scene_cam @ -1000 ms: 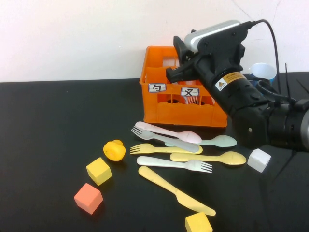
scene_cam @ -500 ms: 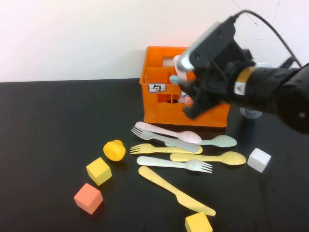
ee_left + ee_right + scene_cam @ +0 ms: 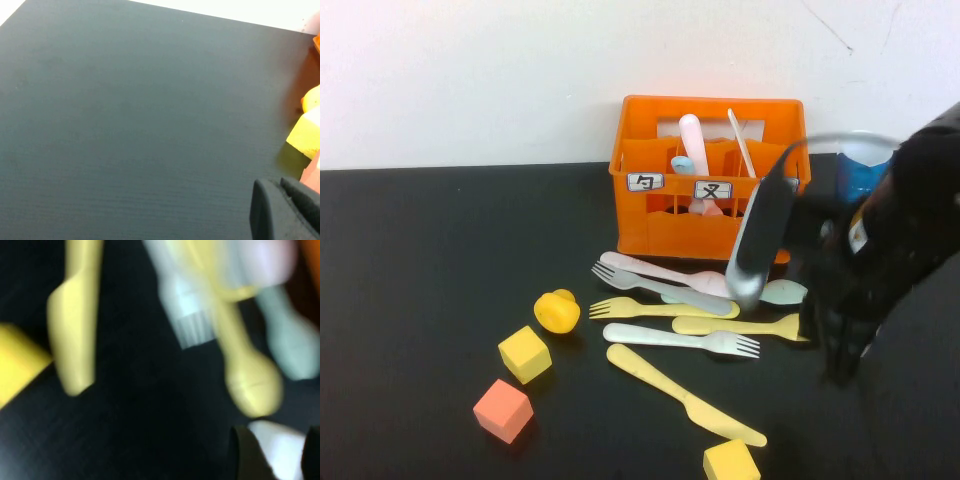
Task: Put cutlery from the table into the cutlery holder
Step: Pick up the fork
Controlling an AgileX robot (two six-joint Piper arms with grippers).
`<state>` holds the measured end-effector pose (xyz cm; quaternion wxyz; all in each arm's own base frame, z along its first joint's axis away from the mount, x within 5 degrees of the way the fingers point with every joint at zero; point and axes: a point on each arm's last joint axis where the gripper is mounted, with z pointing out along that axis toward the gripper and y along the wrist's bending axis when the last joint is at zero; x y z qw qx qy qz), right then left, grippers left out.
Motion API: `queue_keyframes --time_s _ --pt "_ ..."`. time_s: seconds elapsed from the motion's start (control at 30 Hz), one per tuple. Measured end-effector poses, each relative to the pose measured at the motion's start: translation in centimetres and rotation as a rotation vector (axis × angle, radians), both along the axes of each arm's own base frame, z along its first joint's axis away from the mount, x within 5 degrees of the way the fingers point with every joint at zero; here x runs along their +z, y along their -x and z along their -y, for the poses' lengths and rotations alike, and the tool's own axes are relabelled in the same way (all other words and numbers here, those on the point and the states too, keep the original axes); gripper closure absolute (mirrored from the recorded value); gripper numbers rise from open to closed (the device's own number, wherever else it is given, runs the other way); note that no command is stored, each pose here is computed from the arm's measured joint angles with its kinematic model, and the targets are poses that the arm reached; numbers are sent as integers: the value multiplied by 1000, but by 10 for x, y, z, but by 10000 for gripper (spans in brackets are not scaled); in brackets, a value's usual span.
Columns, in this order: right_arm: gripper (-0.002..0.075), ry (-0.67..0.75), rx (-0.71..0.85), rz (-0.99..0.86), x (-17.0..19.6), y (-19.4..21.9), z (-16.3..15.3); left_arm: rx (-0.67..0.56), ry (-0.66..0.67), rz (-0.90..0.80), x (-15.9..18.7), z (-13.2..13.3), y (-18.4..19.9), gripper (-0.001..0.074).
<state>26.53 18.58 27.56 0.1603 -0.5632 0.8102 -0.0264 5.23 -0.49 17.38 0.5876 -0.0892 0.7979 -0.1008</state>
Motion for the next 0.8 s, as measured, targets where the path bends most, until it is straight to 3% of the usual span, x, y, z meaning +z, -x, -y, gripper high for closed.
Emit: queue_keyframes --time_s 0.13,0.33,0.67,0.8 --pt "482 89 218 -177 -19 7 -10 0 0 0 0 0 0 736" --pt "482 37 359 -333 -32 0 -32 0 0 0 0 0 0 736" --pt "483 26 368 -302 -37 -39 -62 0 0 0 0 0 0 736" --pt "475 45 278 -264 -48 -54 -67 0 0 0 0 0 0 736"
